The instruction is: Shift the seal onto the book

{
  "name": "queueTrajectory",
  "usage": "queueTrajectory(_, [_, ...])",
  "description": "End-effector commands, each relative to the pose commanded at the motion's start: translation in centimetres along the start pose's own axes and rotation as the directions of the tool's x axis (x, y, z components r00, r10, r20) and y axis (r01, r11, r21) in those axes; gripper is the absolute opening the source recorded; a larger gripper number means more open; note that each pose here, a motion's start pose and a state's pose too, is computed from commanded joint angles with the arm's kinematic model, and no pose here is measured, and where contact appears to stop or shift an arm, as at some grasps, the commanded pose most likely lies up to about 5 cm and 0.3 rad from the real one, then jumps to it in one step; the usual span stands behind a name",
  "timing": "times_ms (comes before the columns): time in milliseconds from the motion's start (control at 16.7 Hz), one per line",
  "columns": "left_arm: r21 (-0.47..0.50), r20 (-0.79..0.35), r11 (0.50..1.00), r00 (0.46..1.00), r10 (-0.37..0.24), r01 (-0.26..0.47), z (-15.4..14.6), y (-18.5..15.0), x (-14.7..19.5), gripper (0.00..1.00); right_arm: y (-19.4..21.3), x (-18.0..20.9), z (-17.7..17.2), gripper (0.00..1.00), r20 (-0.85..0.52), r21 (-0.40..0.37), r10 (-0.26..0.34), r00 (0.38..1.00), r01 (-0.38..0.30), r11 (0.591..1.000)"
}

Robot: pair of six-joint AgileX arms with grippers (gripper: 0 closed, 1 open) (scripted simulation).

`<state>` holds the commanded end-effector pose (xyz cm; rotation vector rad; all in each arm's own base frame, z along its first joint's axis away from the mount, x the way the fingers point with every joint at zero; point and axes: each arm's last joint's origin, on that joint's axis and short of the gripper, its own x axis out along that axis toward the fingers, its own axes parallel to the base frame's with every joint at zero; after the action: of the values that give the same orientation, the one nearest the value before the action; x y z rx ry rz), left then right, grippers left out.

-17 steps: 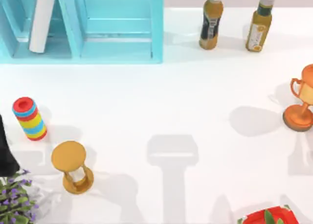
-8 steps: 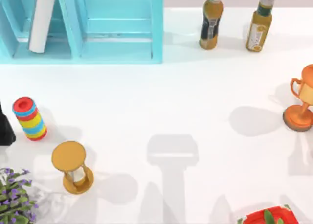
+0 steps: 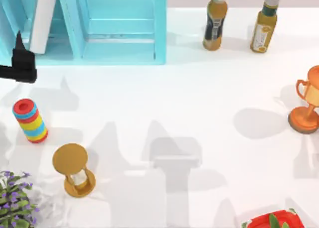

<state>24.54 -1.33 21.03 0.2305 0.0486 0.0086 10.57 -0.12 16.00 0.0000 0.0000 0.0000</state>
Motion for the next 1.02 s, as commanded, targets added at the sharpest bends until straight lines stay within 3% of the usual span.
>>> queueTrajectory(240, [0.074, -0.032, 0.997, 0.999, -0.002, 0.005, -3.2, -1.8, 6.2, 1.0, 0.0, 0.0, 0.0, 1.0, 0.0, 0.0, 0.0, 1.0, 0.0, 1.0])
queueTrajectory(480, [0.132, -0.054, 0.991, 0.999, -0.002, 0.009, -7.6, -3.6, 10.1, 1.0, 0.0, 0.0, 0.0, 1.0, 0.0, 0.0, 0.0, 1.0, 0.0, 1.0])
queueTrajectory(720, [0.165, -0.068, 0.986, 0.998, 0.0, 0.012, -10.3, -4.5, 11.5, 1.0, 0.0, 0.0, 0.0, 1.0, 0.0, 0.0, 0.0, 1.0, 0.0, 1.0])
queueTrajectory(1020, [0.169, -0.071, 0.986, 0.997, 0.0, 0.012, -10.6, -4.6, 11.6, 1.0, 0.0, 0.0, 0.0, 1.0, 0.0, 0.0, 0.0, 1.0, 0.0, 1.0])
